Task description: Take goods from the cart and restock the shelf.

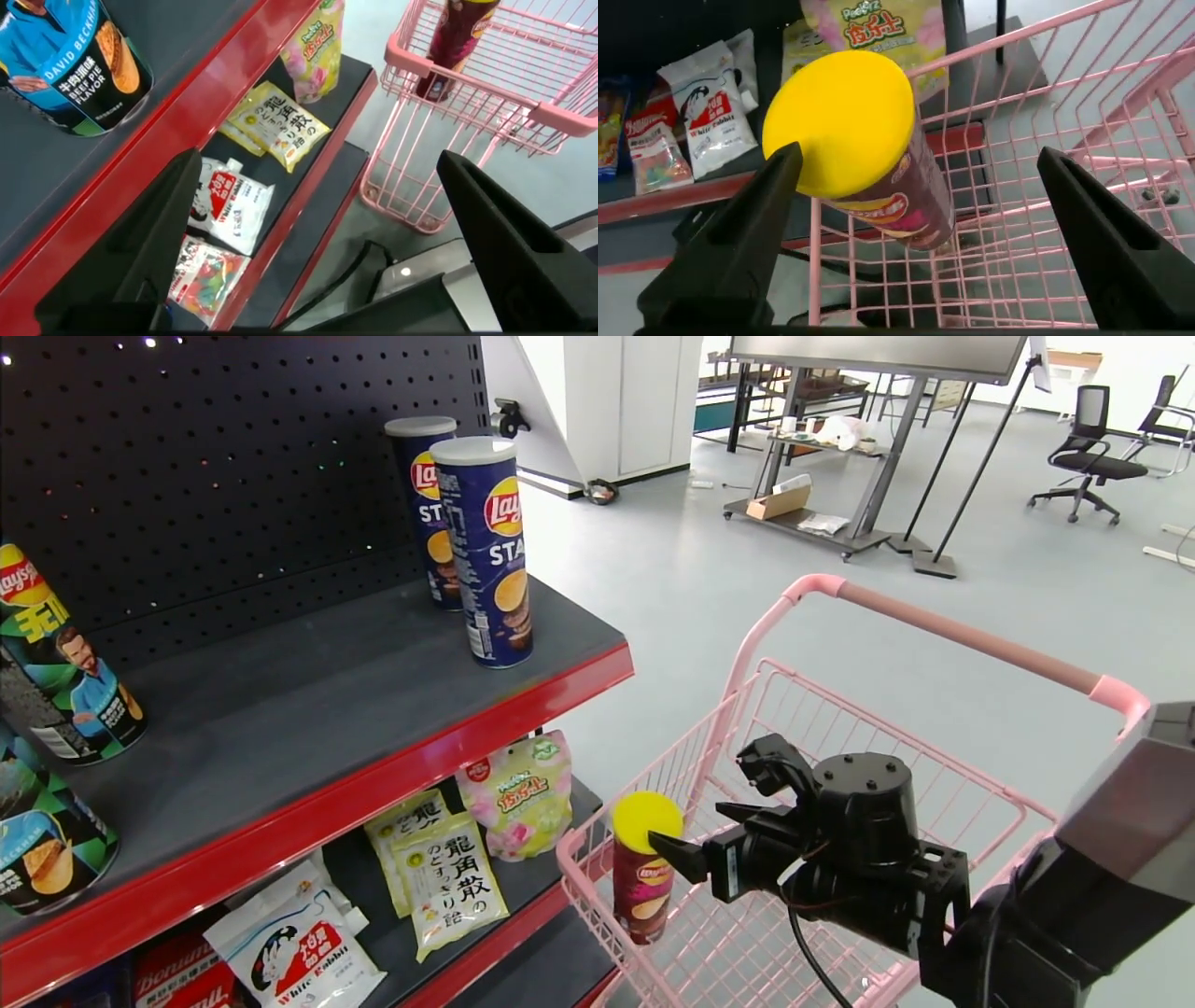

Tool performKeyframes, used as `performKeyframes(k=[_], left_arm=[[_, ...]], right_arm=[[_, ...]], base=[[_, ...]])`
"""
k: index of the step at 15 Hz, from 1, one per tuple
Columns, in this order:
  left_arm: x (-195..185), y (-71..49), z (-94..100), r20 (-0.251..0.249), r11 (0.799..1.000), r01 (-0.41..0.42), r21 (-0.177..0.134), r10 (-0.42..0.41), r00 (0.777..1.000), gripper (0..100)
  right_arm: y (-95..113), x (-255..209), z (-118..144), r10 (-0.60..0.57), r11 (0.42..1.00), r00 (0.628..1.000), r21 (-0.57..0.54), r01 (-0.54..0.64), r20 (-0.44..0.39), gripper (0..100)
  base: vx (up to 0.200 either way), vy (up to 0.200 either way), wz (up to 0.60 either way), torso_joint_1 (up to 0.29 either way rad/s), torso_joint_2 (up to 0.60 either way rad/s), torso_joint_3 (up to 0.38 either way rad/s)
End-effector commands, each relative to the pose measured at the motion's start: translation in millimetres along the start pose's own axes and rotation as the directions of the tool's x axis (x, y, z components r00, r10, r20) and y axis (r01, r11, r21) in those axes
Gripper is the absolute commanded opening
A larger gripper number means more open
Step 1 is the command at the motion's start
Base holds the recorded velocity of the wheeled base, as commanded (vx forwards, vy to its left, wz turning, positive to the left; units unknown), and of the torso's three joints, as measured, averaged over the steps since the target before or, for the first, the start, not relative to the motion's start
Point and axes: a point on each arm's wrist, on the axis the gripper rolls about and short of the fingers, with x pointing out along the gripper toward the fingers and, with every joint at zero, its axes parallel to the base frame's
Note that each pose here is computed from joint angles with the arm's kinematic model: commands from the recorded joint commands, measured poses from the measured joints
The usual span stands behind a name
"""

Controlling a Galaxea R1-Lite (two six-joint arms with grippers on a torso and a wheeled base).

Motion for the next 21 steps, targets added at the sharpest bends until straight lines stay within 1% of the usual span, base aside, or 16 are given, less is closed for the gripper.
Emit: performKeyframes(k=[1,3,4,5,8,10,11,13,17,19,21], left_arm=[[0.2,-0.1,-1.0,-0.002,1.000,0.000,0.000,0.000,1.000,100],[0.5,-0.1,-0.9,-0.003,1.000,0.000,-0.001,0.000,1.000,100],[0.7,0.0,-0.8,-0.005,1.000,0.000,-0.001,0.000,1.000,100],[1.2,0.0,-1.0,-0.007,1.000,0.002,-0.001,-0.002,1.000,100],[1.2,0.0,-1.0,-0.007,1.000,0.002,-0.001,-0.002,1.000,100],[0.9,-0.1,-1.2,-0.006,1.000,0.002,-0.001,-0.002,1.000,100],[0.9,-0.1,-1.2,-0.006,1.000,0.002,-0.001,-0.002,1.000,100],[1.4,0.0,-0.9,-0.009,1.000,0.004,-0.002,-0.004,1.000,100],[1.4,0.1,-0.3,-0.007,1.000,0.005,-0.001,-0.005,1.000,100],[1.4,0.2,0.1,-0.007,1.000,0.004,-0.001,-0.004,1.000,100],[1.2,0.1,0.0,-0.006,1.000,0.004,-0.001,-0.004,1.000,100]], right_arm=[[-5.6,1.0,-0.4,-0.017,1.000,1.000,0.007,0.017,-0.002,100],[-20.8,1.9,4.4,-0.063,0.998,0.998,0.023,0.062,0.015,100],[-24.0,1.7,5.2,-0.071,0.997,0.997,0.026,0.070,0.018,100],[-26.7,0.7,6.0,-0.079,0.996,0.997,0.030,0.078,0.021,100],[-24.8,1.1,9.3,-0.073,0.997,0.997,0.029,0.072,0.034,100],[-21.2,-0.8,19.9,-0.061,0.998,0.995,0.024,0.059,0.075,100],[-20.6,-2.6,22.2,-0.059,0.998,0.995,0.022,0.058,0.084,100],[-12.9,-12.3,25.7,-0.040,0.999,0.994,0.013,0.038,0.100,100],[10.7,-18.8,15.9,0.015,1.000,0.997,-0.008,-0.015,0.069,100],[18.3,-16.8,3.3,0.030,1.000,0.999,0.005,-0.030,0.021,100],[21.4,-15.1,-6.9,0.027,0.999,0.999,0.033,-0.026,-0.018,100]], base=[[0.000,0.000,0.00,0.000,0.00,0.000],[0.000,0.000,0.00,0.000,0.00,0.000],[0.000,0.000,0.00,0.000,0.00,0.000],[0.000,0.000,0.00,0.000,0.00,0.000],[0.000,0.000,0.00,0.000,0.00,0.000],[0.000,0.000,0.00,0.000,0.00,0.000],[0.000,0.000,0.00,0.000,0.00,0.000],[0.000,0.000,0.00,0.000,0.00,0.000],[0.000,0.000,0.00,0.000,0.00,0.000],[0.000,0.000,0.00,0.000,0.00,0.000],[0.000,0.000,0.00,0.000,0.00,0.000]])
